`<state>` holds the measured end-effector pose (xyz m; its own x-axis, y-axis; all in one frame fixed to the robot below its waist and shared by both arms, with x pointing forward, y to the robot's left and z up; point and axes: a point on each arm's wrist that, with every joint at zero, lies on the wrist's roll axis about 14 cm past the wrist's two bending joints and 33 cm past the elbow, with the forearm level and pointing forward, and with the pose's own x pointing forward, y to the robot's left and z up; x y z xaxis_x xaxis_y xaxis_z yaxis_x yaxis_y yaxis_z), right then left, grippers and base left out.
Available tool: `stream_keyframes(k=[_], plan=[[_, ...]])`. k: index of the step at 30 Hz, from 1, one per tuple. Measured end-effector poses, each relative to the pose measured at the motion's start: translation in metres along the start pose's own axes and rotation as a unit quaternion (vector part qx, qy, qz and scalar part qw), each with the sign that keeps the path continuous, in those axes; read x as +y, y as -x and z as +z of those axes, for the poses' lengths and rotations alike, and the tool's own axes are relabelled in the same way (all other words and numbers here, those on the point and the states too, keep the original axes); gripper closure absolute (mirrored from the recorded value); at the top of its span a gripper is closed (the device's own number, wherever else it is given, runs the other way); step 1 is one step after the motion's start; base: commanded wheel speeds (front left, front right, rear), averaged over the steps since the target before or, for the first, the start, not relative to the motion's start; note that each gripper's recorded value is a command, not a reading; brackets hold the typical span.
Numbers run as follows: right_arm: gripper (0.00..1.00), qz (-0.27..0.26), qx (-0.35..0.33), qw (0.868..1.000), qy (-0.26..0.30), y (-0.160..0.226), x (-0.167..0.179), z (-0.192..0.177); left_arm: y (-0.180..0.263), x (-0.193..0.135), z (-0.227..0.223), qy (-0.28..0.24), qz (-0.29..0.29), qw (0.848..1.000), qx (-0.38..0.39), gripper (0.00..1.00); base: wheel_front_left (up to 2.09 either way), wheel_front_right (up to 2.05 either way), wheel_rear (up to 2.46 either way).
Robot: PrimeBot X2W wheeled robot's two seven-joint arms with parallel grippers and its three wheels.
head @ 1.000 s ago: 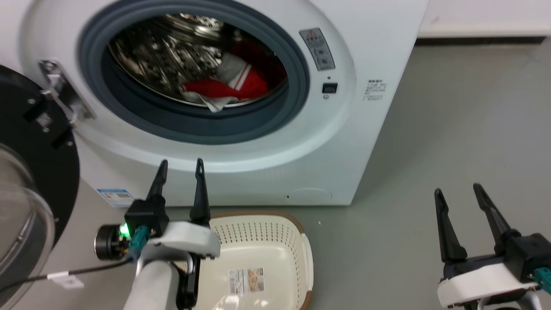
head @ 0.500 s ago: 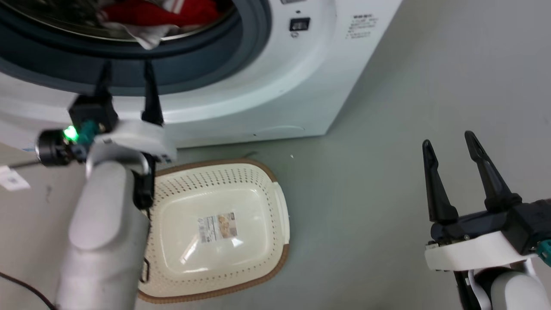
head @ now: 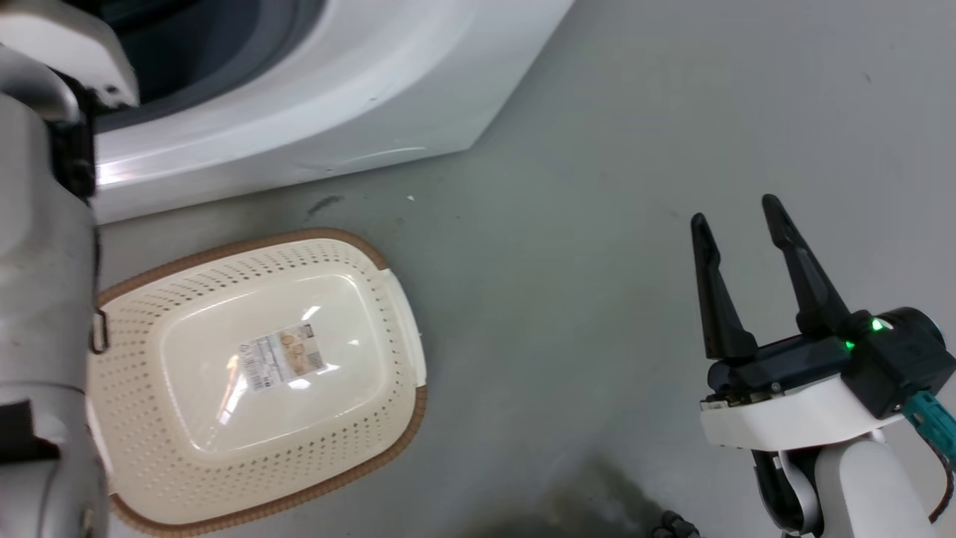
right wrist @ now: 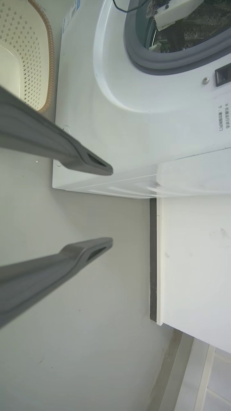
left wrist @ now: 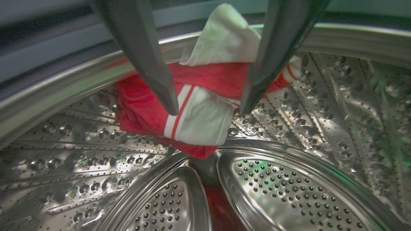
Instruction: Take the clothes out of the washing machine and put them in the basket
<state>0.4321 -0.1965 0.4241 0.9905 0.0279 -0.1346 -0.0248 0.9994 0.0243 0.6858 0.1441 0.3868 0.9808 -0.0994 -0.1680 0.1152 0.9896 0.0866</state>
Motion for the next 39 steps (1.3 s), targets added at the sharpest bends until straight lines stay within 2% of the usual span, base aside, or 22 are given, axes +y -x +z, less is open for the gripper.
stream_keyframes(k=[6,15,22,29,30,31,39], plan=[[0.0,-0.014,0.025,1.0,-0.006,0.006,-0.008,-0.019,-0.038,-0.006,-0.006,-0.025,-0.018,0.999,0.038,0.0,0.0,0.0,0.0],[0.0,-0.026,0.046,0.999,-0.016,0.009,-0.014,-0.034,-0.07,-0.006,-0.021,-0.064,-0.028,0.99,0.123,0.0,0.0,0.0,0.0],[0.0,-0.028,0.068,0.997,-0.026,0.012,-0.014,-0.049,-0.075,0.002,-0.059,-0.099,-0.03,0.966,0.237,0.0,0.0,0.0,0.0],[0.0,-0.032,0.079,0.996,-0.033,0.011,-0.015,-0.058,-0.065,0.011,-0.091,-0.097,-0.016,0.936,0.337,0.0,0.0,0.0,0.0],[0.0,-0.032,0.079,0.996,-0.034,0.011,-0.015,-0.058,-0.066,0.012,-0.089,-0.096,-0.016,0.936,0.337,0.29,0.0,0.0,0.0],[0.0,-0.032,0.078,0.996,-0.036,0.01,-0.015,-0.058,-0.066,0.011,-0.089,-0.092,-0.015,0.938,0.335,1.0,0.0,0.0,0.0],[0.0,-0.026,0.066,0.997,-0.036,0.005,-0.014,-0.05,-0.067,0.003,-0.075,-0.09,-0.01,0.955,0.281,1.0,0.0,0.0,0.0]])
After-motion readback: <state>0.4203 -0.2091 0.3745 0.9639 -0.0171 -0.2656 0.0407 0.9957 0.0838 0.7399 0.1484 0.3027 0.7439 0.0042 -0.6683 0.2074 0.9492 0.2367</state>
